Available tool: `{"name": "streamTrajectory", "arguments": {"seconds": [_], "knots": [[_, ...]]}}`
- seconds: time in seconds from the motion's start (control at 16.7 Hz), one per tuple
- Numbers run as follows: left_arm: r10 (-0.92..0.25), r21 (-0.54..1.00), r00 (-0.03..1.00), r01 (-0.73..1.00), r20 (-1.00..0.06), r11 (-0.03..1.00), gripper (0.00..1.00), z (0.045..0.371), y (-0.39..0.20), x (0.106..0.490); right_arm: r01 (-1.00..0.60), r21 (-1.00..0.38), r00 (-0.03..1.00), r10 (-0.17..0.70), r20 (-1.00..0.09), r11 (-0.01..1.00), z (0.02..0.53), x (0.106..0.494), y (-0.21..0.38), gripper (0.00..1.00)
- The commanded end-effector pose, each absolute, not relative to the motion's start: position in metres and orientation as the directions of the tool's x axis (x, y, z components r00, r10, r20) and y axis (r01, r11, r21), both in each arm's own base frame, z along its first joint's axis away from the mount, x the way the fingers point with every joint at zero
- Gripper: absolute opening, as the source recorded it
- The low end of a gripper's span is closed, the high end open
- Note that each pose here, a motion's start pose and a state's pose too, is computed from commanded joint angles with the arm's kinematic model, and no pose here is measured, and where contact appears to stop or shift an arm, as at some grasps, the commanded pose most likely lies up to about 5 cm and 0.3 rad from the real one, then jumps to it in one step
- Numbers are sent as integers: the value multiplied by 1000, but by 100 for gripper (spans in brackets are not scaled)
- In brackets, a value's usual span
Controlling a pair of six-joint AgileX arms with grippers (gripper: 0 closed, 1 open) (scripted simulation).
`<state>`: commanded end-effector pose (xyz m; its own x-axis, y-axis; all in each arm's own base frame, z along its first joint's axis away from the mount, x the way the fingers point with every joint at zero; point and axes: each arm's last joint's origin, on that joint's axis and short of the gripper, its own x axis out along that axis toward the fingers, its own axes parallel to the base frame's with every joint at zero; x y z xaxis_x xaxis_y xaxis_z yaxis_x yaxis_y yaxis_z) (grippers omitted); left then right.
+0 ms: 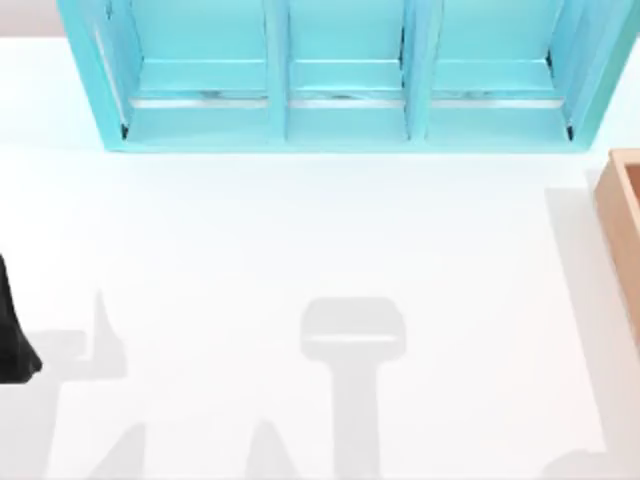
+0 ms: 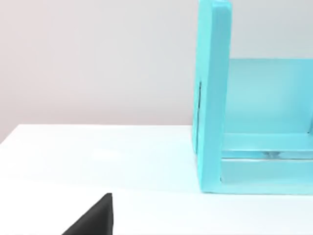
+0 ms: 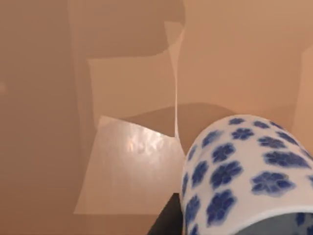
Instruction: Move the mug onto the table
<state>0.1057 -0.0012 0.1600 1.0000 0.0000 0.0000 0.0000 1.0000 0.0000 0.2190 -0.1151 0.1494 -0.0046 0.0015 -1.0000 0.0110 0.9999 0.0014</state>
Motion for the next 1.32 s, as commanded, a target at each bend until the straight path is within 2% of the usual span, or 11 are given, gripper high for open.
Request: {"name": "streamTrajectory", "arguments": {"seconds": [0.3, 0.36, 0.96, 1.32], "knots": [[0, 0, 1000, 0, 0, 1000, 100, 160, -1, 106, 11, 1, -5, 1, -1000, 1000, 149, 219, -115, 2], [0, 0, 1000, 0, 0, 1000, 100, 160, -1, 106, 11, 1, -5, 1, -1000, 1000, 149, 219, -115, 0], [0, 0, 1000, 0, 0, 1000, 100, 160, -1, 106, 12, 0, -1, 0, -1000, 1000, 154, 221, -112, 0], [0, 0, 1000, 0, 0, 1000, 100, 160, -1, 106, 12, 5, -22, 5, -1000, 1000, 211, 231, -52, 0]]}}
